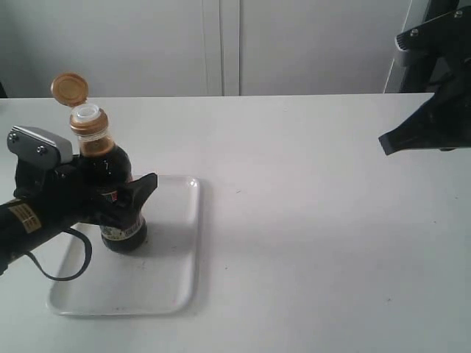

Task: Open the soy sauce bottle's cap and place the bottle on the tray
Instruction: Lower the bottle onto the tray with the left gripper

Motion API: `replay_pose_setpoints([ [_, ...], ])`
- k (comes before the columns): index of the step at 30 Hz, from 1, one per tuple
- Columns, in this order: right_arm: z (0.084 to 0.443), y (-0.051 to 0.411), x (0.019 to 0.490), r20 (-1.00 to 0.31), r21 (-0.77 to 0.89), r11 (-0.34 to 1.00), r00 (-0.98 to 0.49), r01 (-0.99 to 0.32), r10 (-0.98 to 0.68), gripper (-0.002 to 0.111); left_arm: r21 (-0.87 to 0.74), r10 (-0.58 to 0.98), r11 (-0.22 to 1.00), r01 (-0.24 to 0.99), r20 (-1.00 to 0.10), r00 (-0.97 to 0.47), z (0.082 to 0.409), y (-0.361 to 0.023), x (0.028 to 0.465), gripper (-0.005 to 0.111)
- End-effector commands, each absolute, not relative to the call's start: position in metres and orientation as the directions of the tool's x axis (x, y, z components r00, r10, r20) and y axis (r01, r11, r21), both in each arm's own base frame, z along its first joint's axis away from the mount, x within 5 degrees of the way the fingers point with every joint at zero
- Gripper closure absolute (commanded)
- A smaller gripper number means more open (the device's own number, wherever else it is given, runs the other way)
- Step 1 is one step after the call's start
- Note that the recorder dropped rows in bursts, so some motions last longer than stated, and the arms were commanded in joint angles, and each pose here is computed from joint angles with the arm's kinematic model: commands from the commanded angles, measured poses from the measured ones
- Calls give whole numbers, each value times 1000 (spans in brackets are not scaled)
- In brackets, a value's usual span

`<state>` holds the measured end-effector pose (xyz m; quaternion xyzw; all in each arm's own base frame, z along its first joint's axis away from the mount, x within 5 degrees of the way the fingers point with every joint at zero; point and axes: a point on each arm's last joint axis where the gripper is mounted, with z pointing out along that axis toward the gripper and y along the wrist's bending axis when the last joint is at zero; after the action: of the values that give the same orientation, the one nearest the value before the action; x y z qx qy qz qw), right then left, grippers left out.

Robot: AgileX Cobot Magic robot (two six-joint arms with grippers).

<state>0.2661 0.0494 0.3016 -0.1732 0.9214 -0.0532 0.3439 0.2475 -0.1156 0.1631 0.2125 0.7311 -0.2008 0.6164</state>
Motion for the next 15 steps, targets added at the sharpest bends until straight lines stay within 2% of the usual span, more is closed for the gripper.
replay_pose_setpoints([
  [1,302,48,267,-624,-212,939,-702,-272,-344,108,-28,45,822,569,-993,-113,174,-115,243,2],
  [15,302,48,267,-625,-212,939,-700,-272,-344,108,4,-9,825,566,-1000,20,212,-111,234,2],
])
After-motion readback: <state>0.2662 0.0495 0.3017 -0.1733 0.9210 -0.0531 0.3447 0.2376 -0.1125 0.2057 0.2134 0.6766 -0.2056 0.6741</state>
